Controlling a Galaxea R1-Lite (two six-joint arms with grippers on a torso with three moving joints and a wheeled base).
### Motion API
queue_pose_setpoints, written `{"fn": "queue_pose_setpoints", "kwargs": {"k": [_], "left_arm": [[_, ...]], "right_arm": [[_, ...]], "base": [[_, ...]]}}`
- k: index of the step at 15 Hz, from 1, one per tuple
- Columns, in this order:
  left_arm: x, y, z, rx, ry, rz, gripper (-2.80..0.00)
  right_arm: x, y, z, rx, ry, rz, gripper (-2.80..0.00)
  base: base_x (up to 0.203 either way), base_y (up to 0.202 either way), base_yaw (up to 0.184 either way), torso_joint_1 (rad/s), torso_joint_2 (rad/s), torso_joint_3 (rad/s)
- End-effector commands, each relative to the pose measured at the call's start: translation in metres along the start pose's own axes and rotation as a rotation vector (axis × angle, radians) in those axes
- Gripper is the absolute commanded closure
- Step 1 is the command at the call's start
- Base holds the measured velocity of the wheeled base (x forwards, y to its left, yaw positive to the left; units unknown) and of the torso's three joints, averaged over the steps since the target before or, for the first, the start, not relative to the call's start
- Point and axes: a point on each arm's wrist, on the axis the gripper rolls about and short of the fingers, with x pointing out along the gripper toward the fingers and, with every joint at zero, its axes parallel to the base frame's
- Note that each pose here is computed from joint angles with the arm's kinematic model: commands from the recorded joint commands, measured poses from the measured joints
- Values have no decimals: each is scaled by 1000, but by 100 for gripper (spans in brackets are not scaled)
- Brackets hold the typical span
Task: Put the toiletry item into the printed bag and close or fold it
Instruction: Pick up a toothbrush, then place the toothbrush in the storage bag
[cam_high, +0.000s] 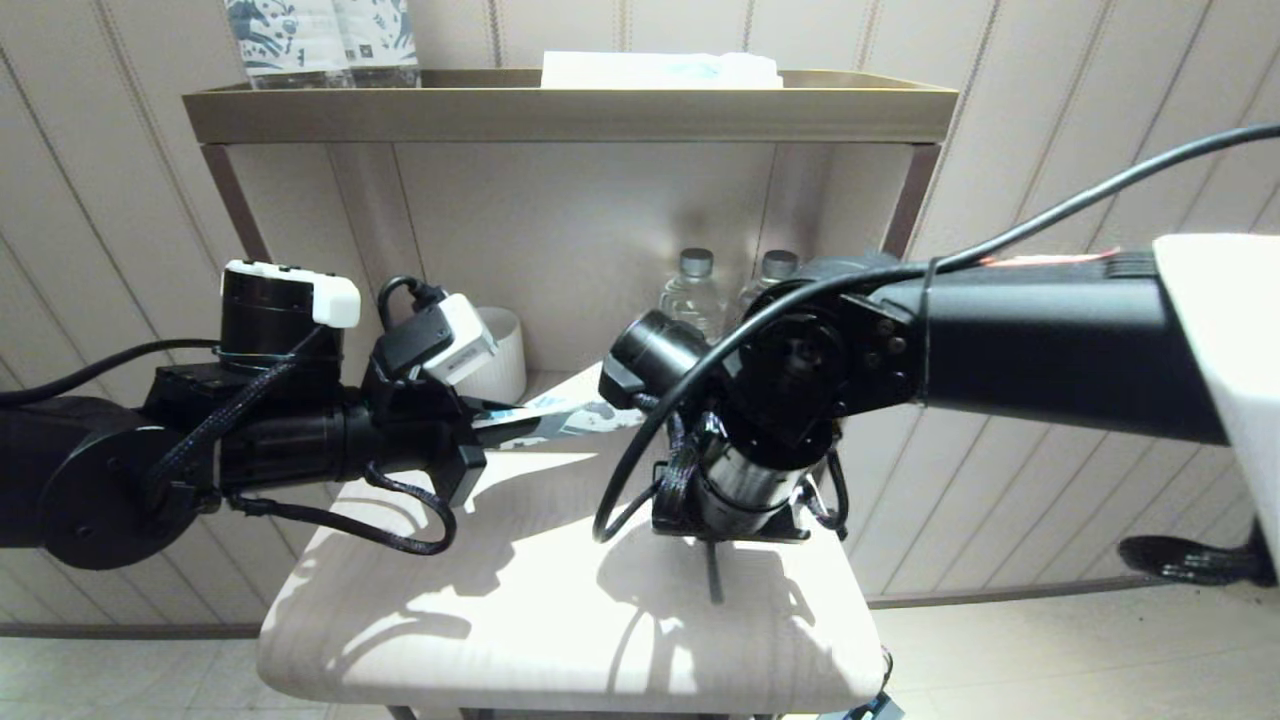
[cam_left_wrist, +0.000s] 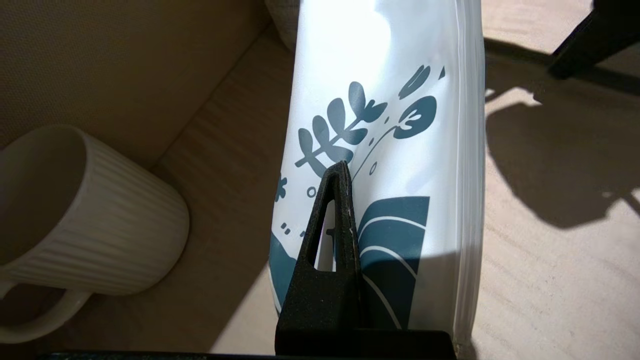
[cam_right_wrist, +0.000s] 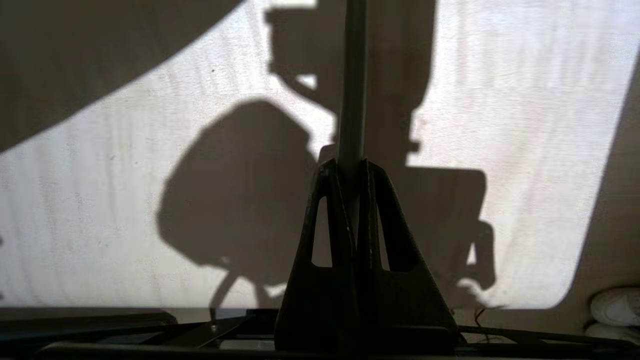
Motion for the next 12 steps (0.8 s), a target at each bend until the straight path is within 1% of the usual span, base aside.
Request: {"fn": "queue_pose_setpoints", "kwargs": {"k": [1, 3, 5, 7, 9, 10, 11, 12], "left_arm": [[4, 1, -1, 0, 0, -5, 0], [10, -1, -3, -11, 10, -22, 0], [19, -4, -6, -19, 26, -46, 0], [31, -8, -13, -26, 48, -70, 0], [38, -12, -19, -7, 67, -80, 0], [38, -13, -20, 27, 68, -83, 0], [37, -13, -20, 59, 70, -82, 0], [37, -13, -21, 64, 81, -68, 0]], "right_arm": [[-39, -14, 5, 20, -56, 59, 0], [-86, -35, 4, -1, -107, 116, 0], [-130, -64, -5, -40, -123, 138, 0], [-161, -88, -16, -60, -129, 151, 0], [-187, -107, -25, -83, -149, 204, 0], [-198, -117, -31, -121, -123, 244, 0], [-206, -126, -38, -197, -62, 299, 0], [-208, -131, -42, -259, 3, 341, 0]], "base": [[0, 0, 0, 0, 0, 0], [0, 0, 0, 0, 0, 0], [0, 0, 0, 0, 0, 0], [0, 0, 0, 0, 0, 0], [0, 0, 0, 0, 0, 0], [0, 0, 0, 0, 0, 0], [0, 0, 0, 0, 0, 0], [0, 0, 0, 0, 0, 0]]}}
